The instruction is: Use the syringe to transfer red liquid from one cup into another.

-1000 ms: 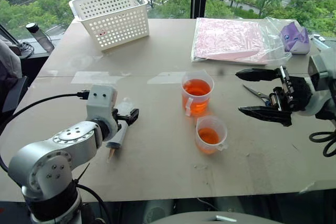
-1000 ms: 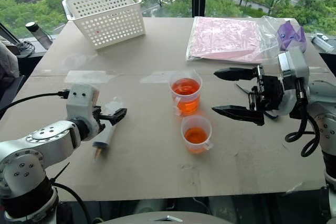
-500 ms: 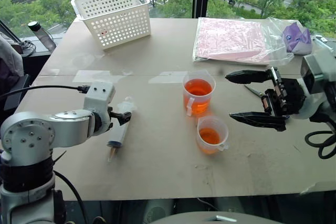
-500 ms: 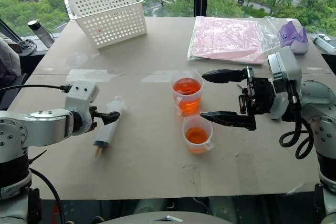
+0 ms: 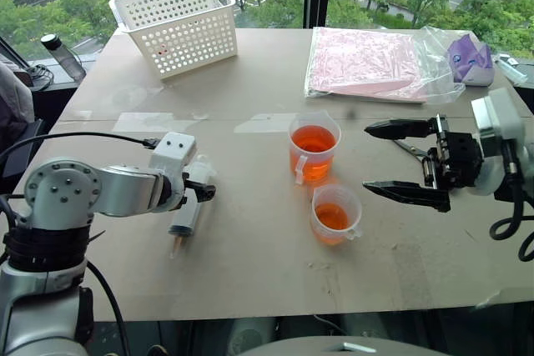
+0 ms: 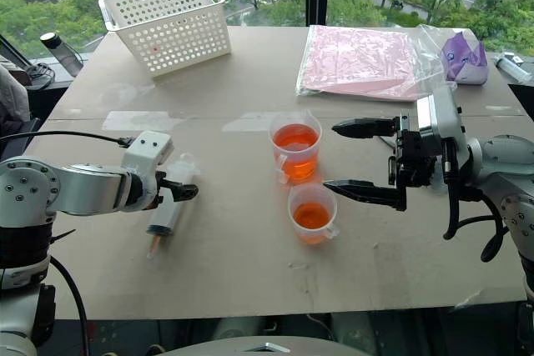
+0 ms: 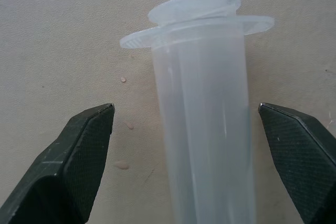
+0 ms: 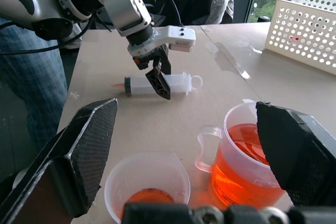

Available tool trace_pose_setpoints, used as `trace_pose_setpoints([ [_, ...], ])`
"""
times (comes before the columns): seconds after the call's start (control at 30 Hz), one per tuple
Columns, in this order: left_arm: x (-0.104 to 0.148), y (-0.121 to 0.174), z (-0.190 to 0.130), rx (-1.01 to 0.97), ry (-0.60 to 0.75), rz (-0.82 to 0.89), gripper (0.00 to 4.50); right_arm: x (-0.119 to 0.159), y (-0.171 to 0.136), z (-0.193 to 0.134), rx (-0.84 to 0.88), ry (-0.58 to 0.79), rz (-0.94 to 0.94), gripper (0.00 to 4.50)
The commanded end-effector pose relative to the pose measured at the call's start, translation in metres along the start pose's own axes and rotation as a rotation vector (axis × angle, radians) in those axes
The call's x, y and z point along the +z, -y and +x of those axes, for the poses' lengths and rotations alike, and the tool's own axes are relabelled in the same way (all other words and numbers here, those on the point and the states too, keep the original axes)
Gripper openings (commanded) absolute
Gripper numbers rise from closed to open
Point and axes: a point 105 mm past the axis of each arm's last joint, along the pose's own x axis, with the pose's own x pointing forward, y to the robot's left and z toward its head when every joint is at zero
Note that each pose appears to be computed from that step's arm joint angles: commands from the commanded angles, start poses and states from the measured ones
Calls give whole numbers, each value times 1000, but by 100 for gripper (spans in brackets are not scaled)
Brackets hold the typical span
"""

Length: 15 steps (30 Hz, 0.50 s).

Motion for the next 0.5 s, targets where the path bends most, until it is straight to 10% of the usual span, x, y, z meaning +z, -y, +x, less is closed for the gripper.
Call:
trace_pose_setpoints([
  [0.03, 6, 1, -6, -1, 29, -7, 448, 15, -9, -2, 24, -32, -45, 450],
  [0.23, 4, 4, -6, -8, 14, -29, 448, 19, -14, -1, 52, -51, -19, 450],
  [0.5, 8, 6, -7, 11, 31, -37, 140, 15, -12, -1, 45, -66, -9, 450],
])
